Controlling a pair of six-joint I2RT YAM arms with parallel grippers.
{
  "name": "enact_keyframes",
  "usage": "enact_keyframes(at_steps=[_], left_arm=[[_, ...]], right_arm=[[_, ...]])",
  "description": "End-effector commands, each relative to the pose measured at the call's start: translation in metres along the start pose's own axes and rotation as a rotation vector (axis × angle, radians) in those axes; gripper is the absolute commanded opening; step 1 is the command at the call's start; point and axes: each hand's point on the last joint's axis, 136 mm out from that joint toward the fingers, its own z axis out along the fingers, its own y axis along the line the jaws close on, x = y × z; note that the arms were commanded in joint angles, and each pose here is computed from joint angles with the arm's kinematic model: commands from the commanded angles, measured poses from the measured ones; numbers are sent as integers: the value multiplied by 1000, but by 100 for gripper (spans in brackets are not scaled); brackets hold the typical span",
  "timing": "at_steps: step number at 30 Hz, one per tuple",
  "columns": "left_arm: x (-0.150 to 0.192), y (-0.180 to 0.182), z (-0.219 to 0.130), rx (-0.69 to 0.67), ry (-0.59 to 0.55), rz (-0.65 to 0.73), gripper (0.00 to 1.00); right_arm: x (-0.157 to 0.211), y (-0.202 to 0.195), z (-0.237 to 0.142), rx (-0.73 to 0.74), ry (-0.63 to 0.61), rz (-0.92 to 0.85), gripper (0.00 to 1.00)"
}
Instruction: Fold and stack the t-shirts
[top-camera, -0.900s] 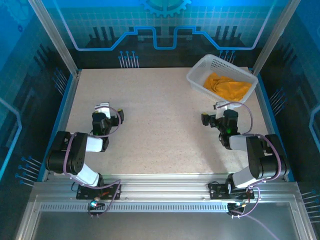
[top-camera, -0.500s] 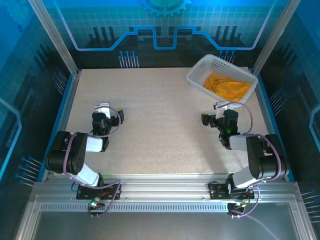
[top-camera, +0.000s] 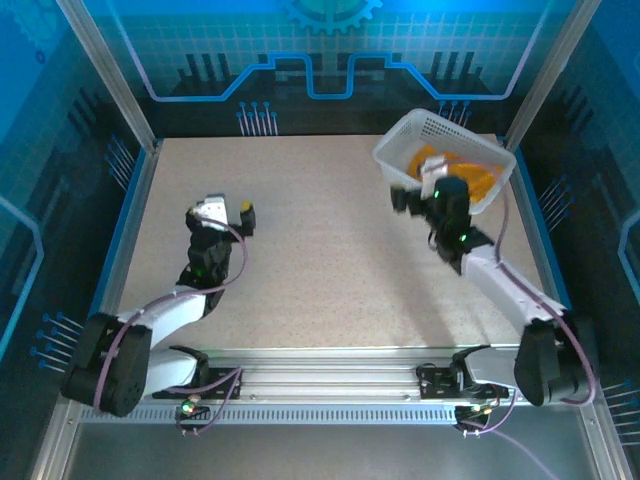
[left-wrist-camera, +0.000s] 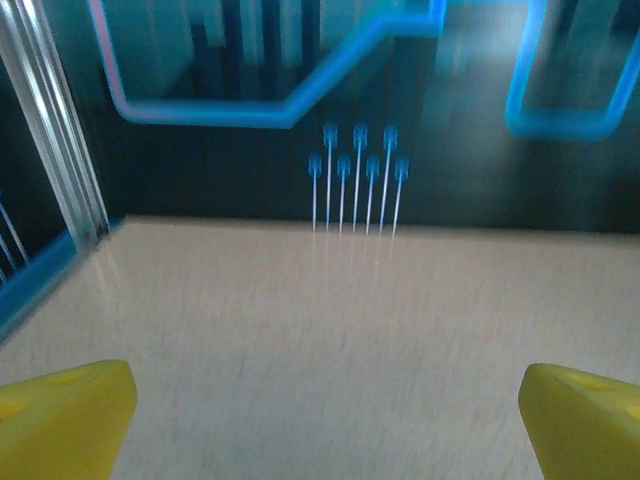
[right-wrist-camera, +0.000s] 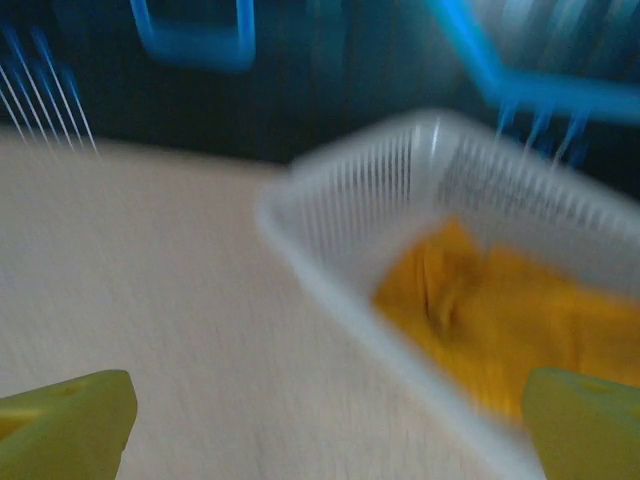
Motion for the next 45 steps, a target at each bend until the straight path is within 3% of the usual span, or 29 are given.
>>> enact_keyframes(at_steps=[1,2,3,6,11,14,18,22,28,31,33,35,38,45], left_arm=[[-64,17,6,-151,88,-272,99],[-72,16,3,-146,166,-345,99],[-85,13,11,-123,171,-454,99],[-99,-10,45,73,303,-719,99],[-114,-81,60,272,497,-637,99],[-121,-120,52,424,539,-679,99],[-134,-162,32,597,568,-718,99],[-133,-177,13,642,605,-708,99],[-124,-171,-5,629,624,-726,99],[-120,-164,-9,603,624,-713,98],[-119,-162,-11,596,621,-709,97],[-118,-161,-14,596,624,-708,96],[-116,-159,-16,589,628,-714,94],[-103,-152,-17,545,641,-715,91]], right_arm=[[-30,-38,-20,87,140,381,100],[-38,-41,-11,30,145,427,100],[-49,-43,0,-44,146,476,100],[-55,-76,27,126,252,504,92],[-12,-115,80,349,494,513,95],[20,-130,105,431,594,509,97],[67,-142,141,456,678,550,98],[129,-141,166,462,817,577,95],[183,-136,181,491,936,597,81],[189,-137,184,501,936,611,58],[180,-142,185,503,900,613,23],[155,-145,186,489,823,602,1],[88,-149,180,462,633,565,0],[-101,-118,112,311,188,490,0]])
